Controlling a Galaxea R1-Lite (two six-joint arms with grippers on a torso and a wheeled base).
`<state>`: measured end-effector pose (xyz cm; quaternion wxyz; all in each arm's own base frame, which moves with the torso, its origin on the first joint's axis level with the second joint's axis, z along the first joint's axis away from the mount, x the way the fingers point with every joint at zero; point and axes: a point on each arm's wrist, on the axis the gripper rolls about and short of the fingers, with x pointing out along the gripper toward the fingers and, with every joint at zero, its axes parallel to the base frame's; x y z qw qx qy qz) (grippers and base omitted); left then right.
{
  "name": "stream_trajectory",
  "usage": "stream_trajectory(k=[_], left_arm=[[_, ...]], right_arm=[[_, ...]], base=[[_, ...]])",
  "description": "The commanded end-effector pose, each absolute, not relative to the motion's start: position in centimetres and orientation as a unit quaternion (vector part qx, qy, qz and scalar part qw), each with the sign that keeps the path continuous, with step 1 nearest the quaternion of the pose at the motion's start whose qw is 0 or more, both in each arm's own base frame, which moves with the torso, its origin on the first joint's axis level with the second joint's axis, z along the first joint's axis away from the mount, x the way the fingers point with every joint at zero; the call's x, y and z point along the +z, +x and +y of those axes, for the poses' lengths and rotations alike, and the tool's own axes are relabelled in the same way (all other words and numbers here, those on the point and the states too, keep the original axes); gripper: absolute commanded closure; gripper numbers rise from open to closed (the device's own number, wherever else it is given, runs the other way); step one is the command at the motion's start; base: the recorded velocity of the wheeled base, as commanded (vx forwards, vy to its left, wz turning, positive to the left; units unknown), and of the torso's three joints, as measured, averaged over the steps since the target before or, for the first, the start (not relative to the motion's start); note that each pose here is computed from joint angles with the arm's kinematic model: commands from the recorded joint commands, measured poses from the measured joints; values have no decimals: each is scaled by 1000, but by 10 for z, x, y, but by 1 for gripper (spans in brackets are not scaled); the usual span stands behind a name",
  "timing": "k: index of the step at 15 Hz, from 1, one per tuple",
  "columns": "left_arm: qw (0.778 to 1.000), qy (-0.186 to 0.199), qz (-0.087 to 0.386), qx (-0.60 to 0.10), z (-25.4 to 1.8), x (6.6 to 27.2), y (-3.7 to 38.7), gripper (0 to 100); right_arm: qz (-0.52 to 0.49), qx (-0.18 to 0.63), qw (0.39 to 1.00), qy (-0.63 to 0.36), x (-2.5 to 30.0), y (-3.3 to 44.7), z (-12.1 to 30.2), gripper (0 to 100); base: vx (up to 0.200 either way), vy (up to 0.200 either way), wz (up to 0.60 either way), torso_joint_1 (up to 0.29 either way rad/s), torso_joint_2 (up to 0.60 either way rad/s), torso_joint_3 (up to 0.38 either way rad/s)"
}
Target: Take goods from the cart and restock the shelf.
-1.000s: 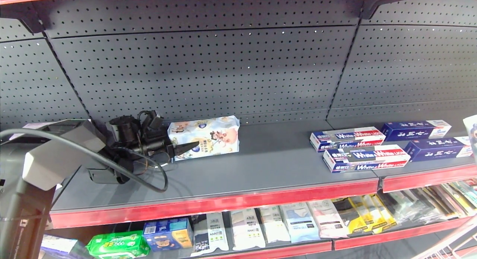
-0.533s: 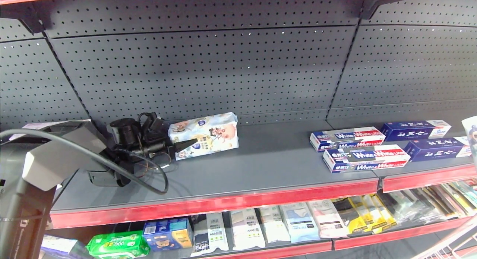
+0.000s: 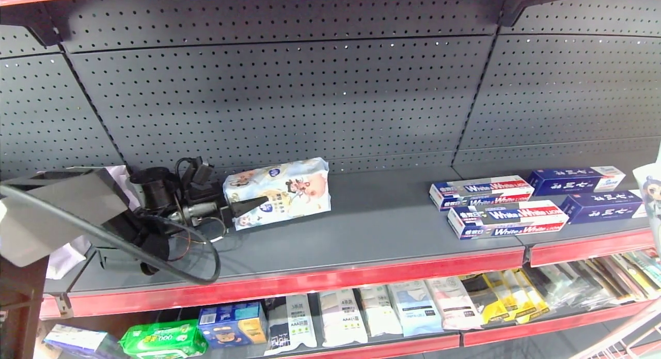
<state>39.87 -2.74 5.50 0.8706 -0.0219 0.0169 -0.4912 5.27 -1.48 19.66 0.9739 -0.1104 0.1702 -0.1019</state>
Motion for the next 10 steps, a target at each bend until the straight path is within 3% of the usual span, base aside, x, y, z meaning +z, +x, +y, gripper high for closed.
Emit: stream_trajectory(k=[1, 4, 10], left_arm=[[866, -17, 4, -500, -25, 70, 387, 100], [866, -11, -6, -500, -24, 70, 379, 100], [867, -30, 29, -496, -21, 68, 344, 100]], right_arm=[[173, -101, 973, -110, 196, 54, -15, 100], [173, -100, 974, -110, 197, 54, -15, 100], [174, -100, 973, -110, 196, 55, -15, 100]], base=[[0, 0, 0, 0, 0, 0], [0, 0, 0, 0, 0, 0], [0, 0, 0, 0, 0, 0]])
